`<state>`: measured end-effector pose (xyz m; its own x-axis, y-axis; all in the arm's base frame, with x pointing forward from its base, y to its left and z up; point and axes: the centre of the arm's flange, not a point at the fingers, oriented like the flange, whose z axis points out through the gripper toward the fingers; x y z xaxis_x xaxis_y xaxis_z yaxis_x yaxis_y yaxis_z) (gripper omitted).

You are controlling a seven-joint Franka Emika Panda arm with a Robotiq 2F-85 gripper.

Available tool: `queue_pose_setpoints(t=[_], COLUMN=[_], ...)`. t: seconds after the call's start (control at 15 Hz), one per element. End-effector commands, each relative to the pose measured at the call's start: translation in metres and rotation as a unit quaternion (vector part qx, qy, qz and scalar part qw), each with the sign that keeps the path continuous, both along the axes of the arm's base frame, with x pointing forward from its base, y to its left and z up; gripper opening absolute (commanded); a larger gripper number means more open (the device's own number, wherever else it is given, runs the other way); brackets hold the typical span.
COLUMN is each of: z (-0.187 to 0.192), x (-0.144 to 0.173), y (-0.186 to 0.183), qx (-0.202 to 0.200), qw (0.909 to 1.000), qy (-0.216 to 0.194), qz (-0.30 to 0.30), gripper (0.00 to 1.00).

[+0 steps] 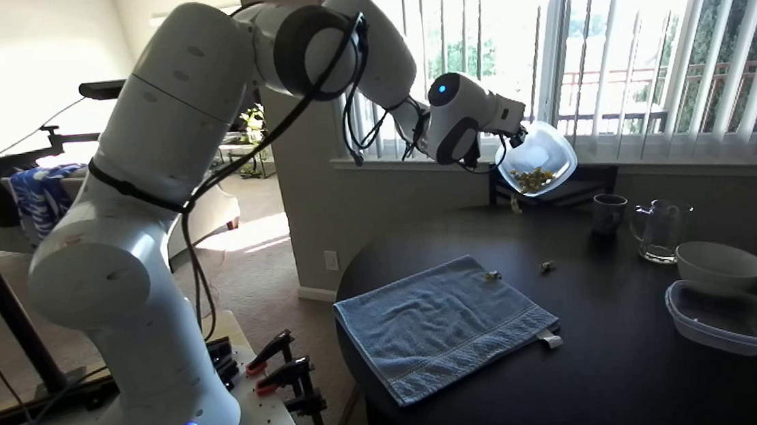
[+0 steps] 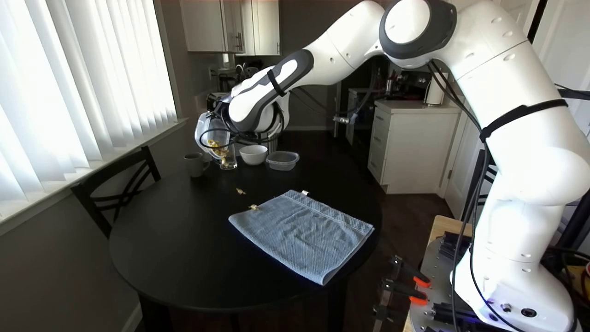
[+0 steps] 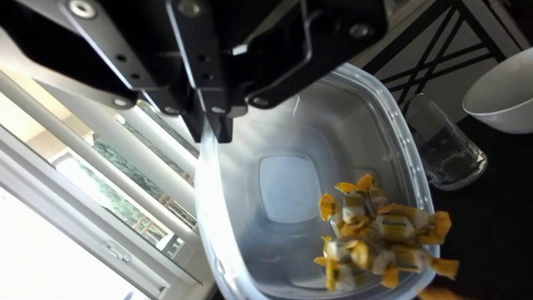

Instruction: Pour the contents of the bowl on the table

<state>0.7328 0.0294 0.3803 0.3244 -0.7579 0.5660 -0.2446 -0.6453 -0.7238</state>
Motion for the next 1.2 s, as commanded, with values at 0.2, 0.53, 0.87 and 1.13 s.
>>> queue_pose_setpoints(t=[0.2,0.53,0.87,1.13], z=[-0.049,-0.056,-0.111,-0.152], x=[-0.013,0.018,0.014,-0.004], y=[-0.032,-0.071,-0.094,-0.104], qx=[0.087,0.101,0.113,0.111], qw=[0.9912,0.9818,0.9748,0.9717], qy=[-0.099,-0.157,-0.182,-0.192], qz=[0.004,0.035,0.063,0.08], gripper=[0.02,0.02,0.02,0.02])
